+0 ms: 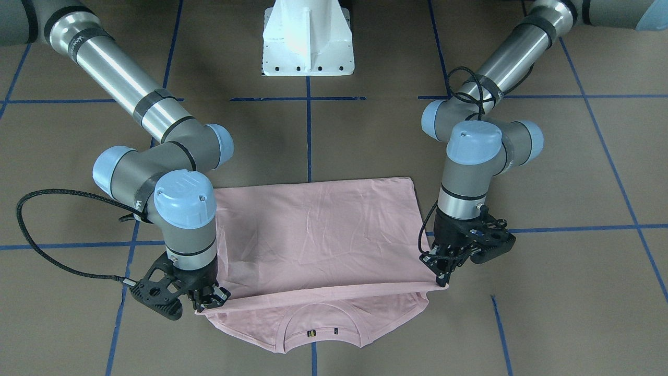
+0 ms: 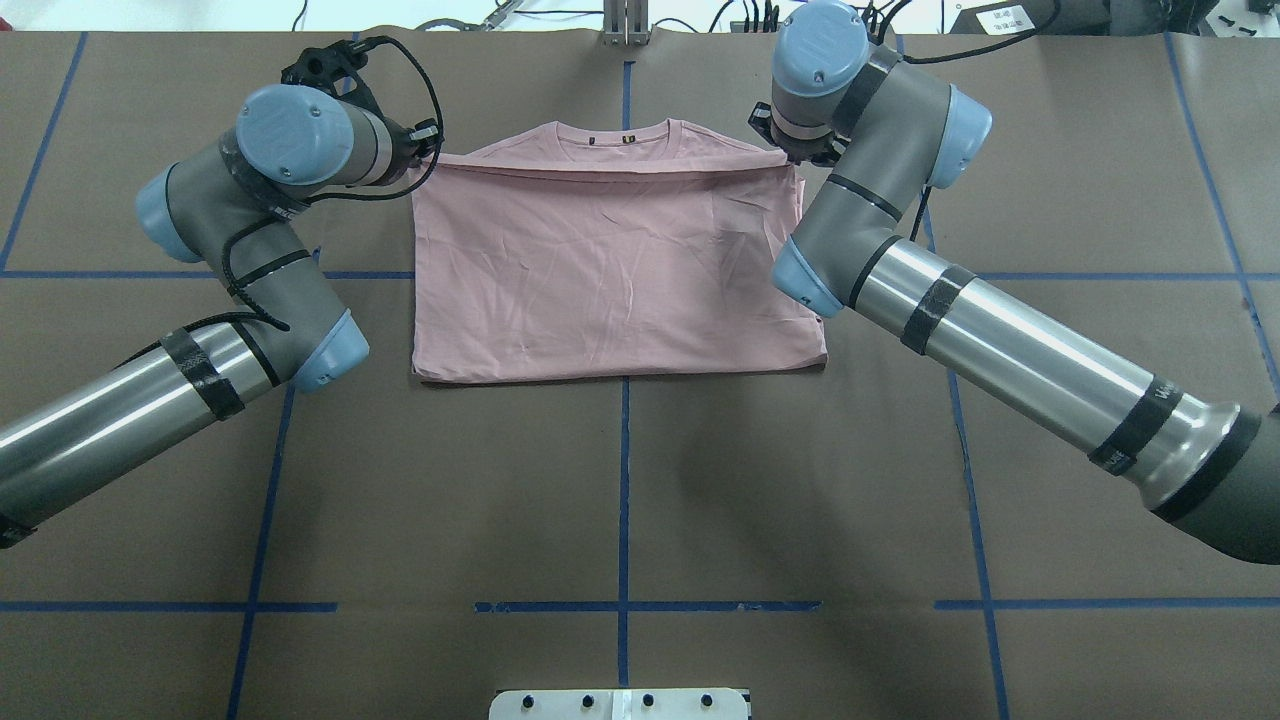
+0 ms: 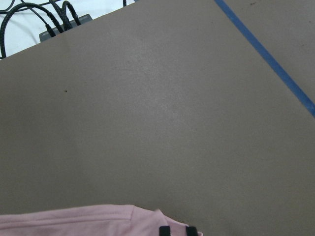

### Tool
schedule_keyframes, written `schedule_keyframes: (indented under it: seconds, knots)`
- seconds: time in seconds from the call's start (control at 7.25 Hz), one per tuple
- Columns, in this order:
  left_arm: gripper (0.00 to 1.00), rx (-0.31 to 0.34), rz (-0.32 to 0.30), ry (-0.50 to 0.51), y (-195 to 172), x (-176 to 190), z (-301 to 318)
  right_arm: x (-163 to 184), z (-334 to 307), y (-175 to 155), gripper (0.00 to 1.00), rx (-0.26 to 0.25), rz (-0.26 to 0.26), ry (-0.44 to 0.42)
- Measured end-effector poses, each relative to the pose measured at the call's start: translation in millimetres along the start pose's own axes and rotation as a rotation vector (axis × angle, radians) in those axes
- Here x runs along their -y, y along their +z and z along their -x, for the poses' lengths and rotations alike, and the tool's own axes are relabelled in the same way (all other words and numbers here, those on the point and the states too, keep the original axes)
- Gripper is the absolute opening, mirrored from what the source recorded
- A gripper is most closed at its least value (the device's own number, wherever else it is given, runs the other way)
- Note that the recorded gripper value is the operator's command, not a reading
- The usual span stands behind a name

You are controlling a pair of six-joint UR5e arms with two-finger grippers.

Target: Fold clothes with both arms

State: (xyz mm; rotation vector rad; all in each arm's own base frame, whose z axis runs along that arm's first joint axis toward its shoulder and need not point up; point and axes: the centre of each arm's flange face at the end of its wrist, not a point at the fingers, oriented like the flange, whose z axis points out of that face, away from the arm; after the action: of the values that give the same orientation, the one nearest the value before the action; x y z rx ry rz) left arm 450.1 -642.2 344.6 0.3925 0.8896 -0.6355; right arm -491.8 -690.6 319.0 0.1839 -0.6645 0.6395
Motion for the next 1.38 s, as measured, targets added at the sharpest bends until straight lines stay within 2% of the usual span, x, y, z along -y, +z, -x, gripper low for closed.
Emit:
schedule_keyframes:
  seconds: [0.28, 0.41, 0.55, 0.69, 0.83, 1.1, 1.38]
  knots:
    - [0.31, -0.006, 0.0, -0.001, -0.9, 0.0, -4.4, -5.8, 3.5, -2.4, 0.61, 0.007, -0.001, -0.011]
    - [0.32, -0.029, -0.001, -0.005, -3.7, 0.1, -6.9, -5.9, 5.5, -10.4, 0.62, 0.025, -0.002, -0.01]
    - [0.41, -0.072, -0.003, -0.009, -9.7, 1.2, -10.5, -8.2, 0.1, -21.8, 0.65, 0.055, 0.003, -0.008]
    - [0.41, -0.11, 0.005, -0.009, -16.2, 1.1, -13.1, -18.2, -18.7, -31.7, 0.68, 0.087, 0.025, -0.013]
    - [0.41, -0.134, 0.029, -0.008, -20.5, -1.0, -14.3, -40.7, -39.8, -42.2, 0.69, 0.118, 0.059, -0.02]
    - [0.41, -0.157, 0.073, -0.008, -27.0, -5.1, -13.6, -100.5, -79.3, -62.1, 0.72, 0.16, 0.126, 0.02]
    - [0.41, -0.164, 0.082, -0.017, -30.6, -6.2, -12.6, -132.4, -116.6, -66.0, 0.73, 0.157, 0.16, 0.03]
